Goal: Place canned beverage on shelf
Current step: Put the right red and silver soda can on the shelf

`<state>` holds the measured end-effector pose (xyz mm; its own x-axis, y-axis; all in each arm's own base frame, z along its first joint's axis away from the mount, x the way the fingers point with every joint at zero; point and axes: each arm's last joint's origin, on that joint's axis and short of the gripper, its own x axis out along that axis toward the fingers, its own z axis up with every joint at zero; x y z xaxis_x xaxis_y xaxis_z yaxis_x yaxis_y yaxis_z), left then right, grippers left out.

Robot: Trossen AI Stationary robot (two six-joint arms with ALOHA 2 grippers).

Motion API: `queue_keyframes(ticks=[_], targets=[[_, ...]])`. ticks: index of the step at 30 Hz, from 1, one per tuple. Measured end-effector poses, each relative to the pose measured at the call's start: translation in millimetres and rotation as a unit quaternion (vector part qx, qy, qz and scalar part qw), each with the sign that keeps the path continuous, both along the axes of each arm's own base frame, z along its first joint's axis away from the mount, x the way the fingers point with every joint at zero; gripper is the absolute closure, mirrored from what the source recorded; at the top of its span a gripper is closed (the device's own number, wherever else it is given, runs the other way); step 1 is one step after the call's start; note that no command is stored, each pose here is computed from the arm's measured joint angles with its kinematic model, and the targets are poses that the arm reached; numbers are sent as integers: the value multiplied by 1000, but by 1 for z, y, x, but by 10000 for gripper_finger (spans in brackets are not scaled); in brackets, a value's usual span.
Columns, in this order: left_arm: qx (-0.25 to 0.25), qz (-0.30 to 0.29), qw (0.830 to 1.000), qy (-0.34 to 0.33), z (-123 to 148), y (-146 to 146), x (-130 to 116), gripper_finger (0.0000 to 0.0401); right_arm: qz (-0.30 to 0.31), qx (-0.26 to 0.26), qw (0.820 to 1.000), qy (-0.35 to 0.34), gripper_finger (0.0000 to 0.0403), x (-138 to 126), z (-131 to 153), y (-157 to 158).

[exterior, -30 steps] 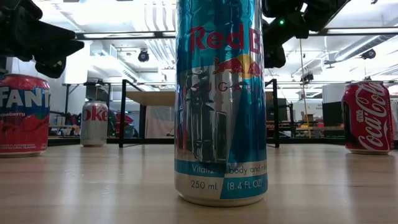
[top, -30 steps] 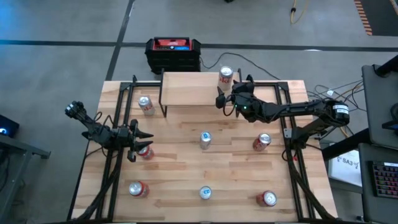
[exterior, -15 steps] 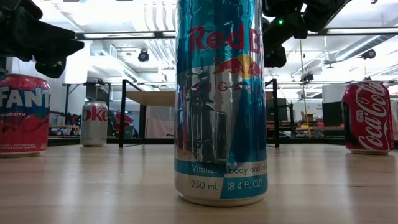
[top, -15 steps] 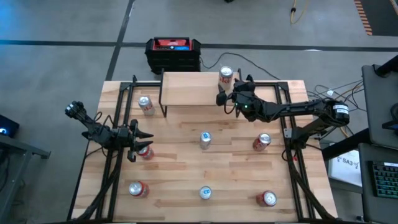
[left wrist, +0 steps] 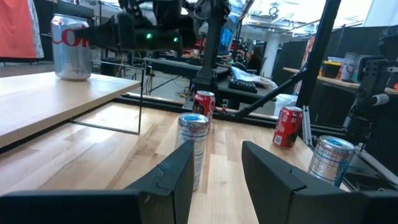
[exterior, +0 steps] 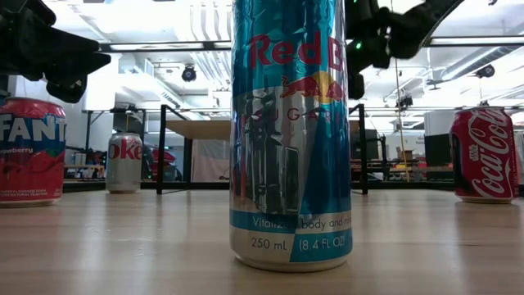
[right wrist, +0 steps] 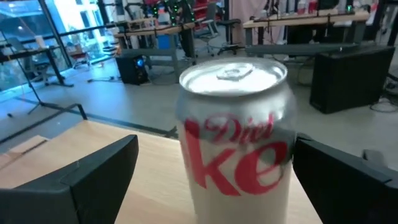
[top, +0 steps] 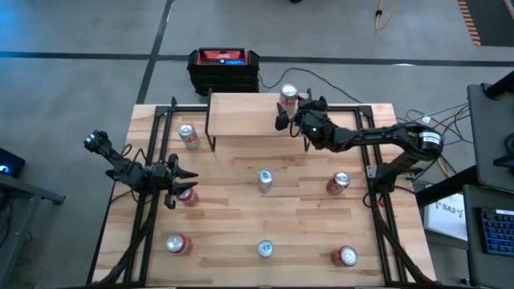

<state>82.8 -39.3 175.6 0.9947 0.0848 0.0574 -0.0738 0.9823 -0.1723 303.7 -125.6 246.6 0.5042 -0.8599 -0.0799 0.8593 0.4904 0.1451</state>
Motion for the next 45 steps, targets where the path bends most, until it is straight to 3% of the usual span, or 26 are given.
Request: queue_keyframes(ticks=[9,17,21,29,33,38,45], targets=[[0,0,1000,0,0,0,0,283,-1,-17,1000,-10,3,12,-14,-4],[0,0,1000,0,0,0,0,283,0,-19,1000,-15,11,9,-8,-3],[0,0,1000,0,0,0,0,283,14,-20,1000,-13,51,9,-7,-2],[0,0,1000,1,0,0,0,283,36,-16,999,-16,171,10,-8,-1],[0,0,1000,1,0,0,0,283,39,-9,999,-27,204,11,-8,-1],[0,0,1000,1,0,0,0,283,98,-19,995,-13,195,14,-7,4],[0,0,1000,0,0,0,0,283,118,-24,992,-22,111,16,-4,10]])
